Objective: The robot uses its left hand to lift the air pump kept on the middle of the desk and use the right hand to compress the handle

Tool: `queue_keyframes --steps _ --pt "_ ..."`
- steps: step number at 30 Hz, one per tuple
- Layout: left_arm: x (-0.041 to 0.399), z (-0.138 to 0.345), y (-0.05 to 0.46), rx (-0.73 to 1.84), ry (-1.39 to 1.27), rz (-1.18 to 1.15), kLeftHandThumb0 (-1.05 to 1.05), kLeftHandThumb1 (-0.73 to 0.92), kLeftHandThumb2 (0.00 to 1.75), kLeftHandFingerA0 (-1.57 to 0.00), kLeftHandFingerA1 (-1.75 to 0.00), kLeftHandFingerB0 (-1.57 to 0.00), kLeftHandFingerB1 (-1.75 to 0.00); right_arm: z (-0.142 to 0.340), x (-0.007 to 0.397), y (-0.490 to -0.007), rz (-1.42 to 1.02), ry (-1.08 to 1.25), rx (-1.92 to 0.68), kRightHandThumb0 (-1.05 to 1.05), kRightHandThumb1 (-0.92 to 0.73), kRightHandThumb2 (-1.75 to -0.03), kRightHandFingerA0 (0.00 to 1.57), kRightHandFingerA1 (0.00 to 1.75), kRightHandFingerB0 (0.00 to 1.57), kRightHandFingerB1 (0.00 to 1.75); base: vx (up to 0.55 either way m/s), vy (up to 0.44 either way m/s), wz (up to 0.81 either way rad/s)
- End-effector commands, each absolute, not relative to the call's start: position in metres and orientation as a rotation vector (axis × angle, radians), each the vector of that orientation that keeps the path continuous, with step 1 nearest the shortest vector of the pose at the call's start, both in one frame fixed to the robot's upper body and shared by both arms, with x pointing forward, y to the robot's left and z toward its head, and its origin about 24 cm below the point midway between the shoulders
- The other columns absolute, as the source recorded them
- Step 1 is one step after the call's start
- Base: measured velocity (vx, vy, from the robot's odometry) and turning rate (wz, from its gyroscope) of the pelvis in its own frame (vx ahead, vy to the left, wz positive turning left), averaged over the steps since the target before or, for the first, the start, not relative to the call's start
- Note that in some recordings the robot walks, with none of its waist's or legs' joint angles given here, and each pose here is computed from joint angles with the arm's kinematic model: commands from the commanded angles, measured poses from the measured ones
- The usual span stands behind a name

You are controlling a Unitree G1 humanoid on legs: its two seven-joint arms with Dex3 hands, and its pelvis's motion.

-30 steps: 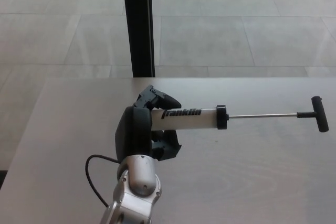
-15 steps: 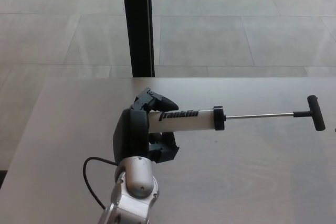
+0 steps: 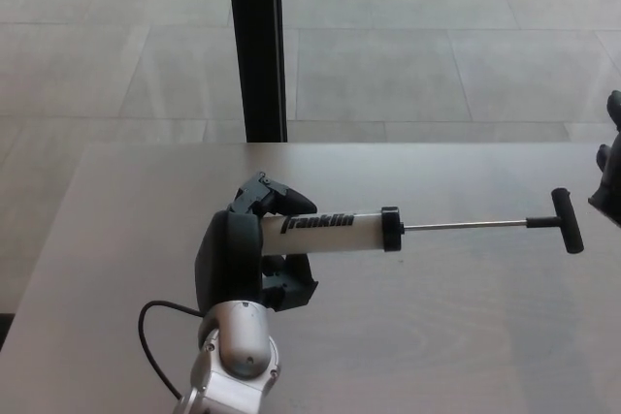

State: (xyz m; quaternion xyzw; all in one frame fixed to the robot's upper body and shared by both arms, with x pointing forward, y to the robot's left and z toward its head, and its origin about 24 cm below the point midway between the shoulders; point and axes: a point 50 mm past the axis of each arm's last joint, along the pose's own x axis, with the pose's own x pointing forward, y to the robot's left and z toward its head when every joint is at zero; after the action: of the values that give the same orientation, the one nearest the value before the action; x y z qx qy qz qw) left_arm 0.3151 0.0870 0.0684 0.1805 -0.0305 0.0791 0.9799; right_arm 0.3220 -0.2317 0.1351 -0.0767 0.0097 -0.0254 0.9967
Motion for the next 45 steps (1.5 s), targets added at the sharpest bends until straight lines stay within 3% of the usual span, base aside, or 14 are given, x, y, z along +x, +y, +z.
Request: queue_keyframes --steps 1,5,6,11,18,26,40,45 --pt "0.315 0.069 0.091 0.347 -0.057 0.183 -0.12 0.43 1.41 -0.98 -1.75 -0.83 -1.72 0.132 0.323 -0.223 -0.044 0.027 -0.098 -1.00 -0.89 -1.30 0.00 0.20 0.00 0.03 0.00 0.000 0.00" --pt "0.315 0.069 0.091 0.348 -0.056 0.190 -0.10 0.43 1.41 -0.99 -1.75 -0.83 -1.72 0.128 0.323 -0.212 -0.055 0.005 -0.008 -1.00 -0.92 -1.30 0.00 0.19 0.00 0.04 0.00 0.000 0.00" --pt "0.315 0.070 0.091 0.354 -0.063 0.192 -0.17 0.51 1.28 -0.96 -1.75 -0.85 -1.67 0.127 0.322 -0.208 -0.073 0.013 0.026 -1.01 -0.92 -1.30 0.00 0.18 0.00 0.03 0.00 0.000 0.00" --pt "0.317 0.071 0.092 0.361 -0.074 0.199 -0.12 0.44 1.42 -0.98 -1.75 -0.83 -1.71 0.121 0.319 -0.200 -0.084 0.020 0.077 -0.98 -0.92 -1.31 0.00 0.20 0.00 0.07 0.00 0.000 0.00" --pt "0.317 0.071 0.091 0.348 -0.059 0.201 -0.10 0.42 1.43 -0.97 -1.75 -0.81 -1.74 0.115 0.316 -0.192 -0.081 0.043 0.095 -0.97 -0.92 -1.31 0.00 0.20 0.00 0.08 0.00 0.000 0.00" --pt "0.316 0.071 0.087 0.347 -0.059 0.193 -0.09 0.48 1.34 -0.96 -1.75 -0.79 -1.74 0.113 0.318 -0.180 -0.074 0.033 0.125 -1.04 -0.92 -1.31 0.00 0.17 0.00 0.04 0.00 0.000 0.00" --pt "0.322 0.079 0.080 0.401 -0.089 0.149 -0.09 0.44 1.37 -0.98 -1.75 -0.82 -1.74 0.118 0.321 -0.145 0.026 0.036 0.100 -1.04 -0.92 -1.30 0.00 0.18 0.00 0.04 0.00 0.000 0.00" --pt "0.324 0.081 0.077 0.443 -0.082 0.123 -0.11 0.47 1.32 -0.96 -1.75 -0.84 -1.67 0.120 0.322 -0.136 0.071 0.020 0.079 -1.03 -0.92 -1.31 0.00 0.19 0.00 0.08 0.00 0.000 0.00"
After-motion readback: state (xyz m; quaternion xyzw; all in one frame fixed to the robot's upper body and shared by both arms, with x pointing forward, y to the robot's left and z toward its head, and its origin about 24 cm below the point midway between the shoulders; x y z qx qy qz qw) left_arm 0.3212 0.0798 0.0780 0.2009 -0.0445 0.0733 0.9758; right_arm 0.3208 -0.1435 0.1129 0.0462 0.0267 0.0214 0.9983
